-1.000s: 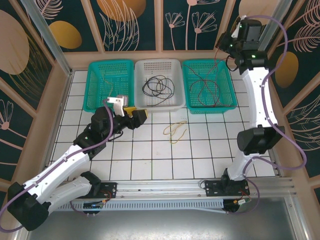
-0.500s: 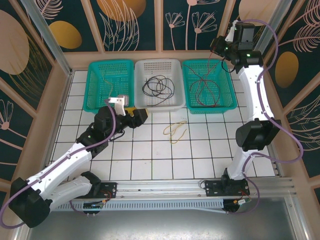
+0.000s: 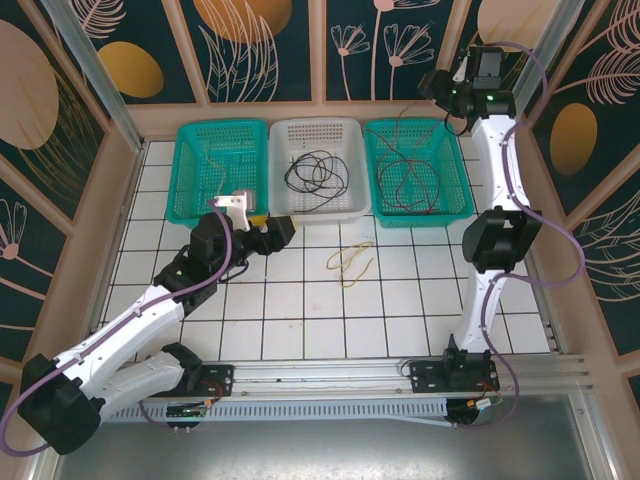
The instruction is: Untangle the cables
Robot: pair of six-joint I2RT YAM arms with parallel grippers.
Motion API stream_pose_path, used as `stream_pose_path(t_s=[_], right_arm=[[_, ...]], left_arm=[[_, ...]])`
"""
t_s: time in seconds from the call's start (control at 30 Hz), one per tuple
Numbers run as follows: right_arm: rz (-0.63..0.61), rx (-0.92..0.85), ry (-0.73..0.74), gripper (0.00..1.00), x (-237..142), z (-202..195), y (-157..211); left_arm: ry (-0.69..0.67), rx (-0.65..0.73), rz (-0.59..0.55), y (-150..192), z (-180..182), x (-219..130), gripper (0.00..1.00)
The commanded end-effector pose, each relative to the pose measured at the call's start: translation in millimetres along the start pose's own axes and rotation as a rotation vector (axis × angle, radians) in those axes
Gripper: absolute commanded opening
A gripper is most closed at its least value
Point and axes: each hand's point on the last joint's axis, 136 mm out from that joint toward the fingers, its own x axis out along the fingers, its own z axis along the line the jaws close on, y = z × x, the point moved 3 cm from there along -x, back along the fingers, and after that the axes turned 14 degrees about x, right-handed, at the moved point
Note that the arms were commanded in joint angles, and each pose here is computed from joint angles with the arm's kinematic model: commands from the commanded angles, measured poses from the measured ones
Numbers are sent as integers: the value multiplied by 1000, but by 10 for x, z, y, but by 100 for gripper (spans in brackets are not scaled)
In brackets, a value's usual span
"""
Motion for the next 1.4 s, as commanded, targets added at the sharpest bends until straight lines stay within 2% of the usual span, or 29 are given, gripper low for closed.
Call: stream_pose_path(t_s=[0.0,0.17,0.23,0.4,0.53,0.67,0.8,0.97,1.1,1.37], right_arm=[[-60,-18,4,61,-287,90,-129],[-43,-39,29,61,-481,85,101],[-35,-69,39,61,-568,100,366],[10,-98,-3,61,-988,173,1303],[119,-62,-50,60,-1210,88,2261],[222,-44,6,59,-1229,-145,3083],[289,-38,98,57,-1165,-353,3616],[328,30,136,52,-965,-534,3895],[315,43,141,48,-804,-550,3900],[294,63,256,39,-522,-791,3875]], left_arm=[[-17,-21,17,43,29,41,86],[4,-23,38,93,13,121,87],[8,-13,67,178,27,187,87],[67,-21,190,465,3,399,76],[97,-51,214,511,-30,474,73],[114,-73,192,449,-69,476,73],[116,-105,202,472,-73,462,70],[95,-125,194,500,-36,379,70],[84,-128,177,479,-21,289,70],[64,-128,166,488,9,180,70]])
